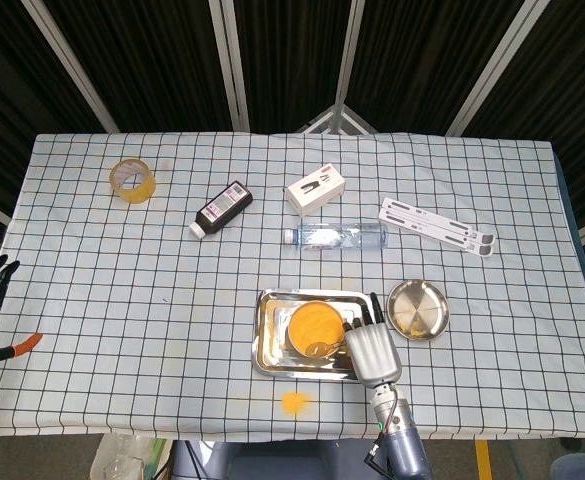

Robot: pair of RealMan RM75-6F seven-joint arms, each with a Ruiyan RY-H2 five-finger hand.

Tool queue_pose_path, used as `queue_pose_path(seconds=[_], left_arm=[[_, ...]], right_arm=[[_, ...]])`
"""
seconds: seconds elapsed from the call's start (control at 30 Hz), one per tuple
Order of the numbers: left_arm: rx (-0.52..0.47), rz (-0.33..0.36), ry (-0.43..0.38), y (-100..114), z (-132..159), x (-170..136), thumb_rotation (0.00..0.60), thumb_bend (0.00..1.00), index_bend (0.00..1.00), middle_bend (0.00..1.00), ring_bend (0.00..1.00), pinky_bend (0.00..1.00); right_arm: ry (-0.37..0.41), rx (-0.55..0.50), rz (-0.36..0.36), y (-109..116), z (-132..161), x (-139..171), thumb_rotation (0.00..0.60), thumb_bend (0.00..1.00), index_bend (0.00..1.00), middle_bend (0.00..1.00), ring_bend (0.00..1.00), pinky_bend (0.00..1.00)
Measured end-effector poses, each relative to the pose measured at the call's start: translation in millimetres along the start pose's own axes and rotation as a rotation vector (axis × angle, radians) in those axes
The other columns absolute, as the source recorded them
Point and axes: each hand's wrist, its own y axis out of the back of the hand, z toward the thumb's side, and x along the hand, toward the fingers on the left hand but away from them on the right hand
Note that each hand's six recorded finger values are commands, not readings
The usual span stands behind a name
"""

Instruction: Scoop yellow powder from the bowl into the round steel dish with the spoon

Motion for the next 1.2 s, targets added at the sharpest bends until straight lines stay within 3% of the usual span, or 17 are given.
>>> queue_pose_path(seconds=[0.9,1.2], left_arm=[[-0.004,-0.001,0.000,-0.2,0.3,0.1,0.600,0.00,0.00,0.00,0.00,0.00],[-0.004,-0.001,0.000,-0.2,0.3,0.0,0.600,0.00,0.00,0.00,0.00,0.00]], right_arm=[[-0.009,0.001,-0.039,11.8,-2.4,-4.3,0.600,0.55,0.65,0.60,0.28,0.00],[0.022,0.112,-0.105,24.1,-1.6,-6.3,0.600,0.55,0.66,0.60,0.28,0.00]])
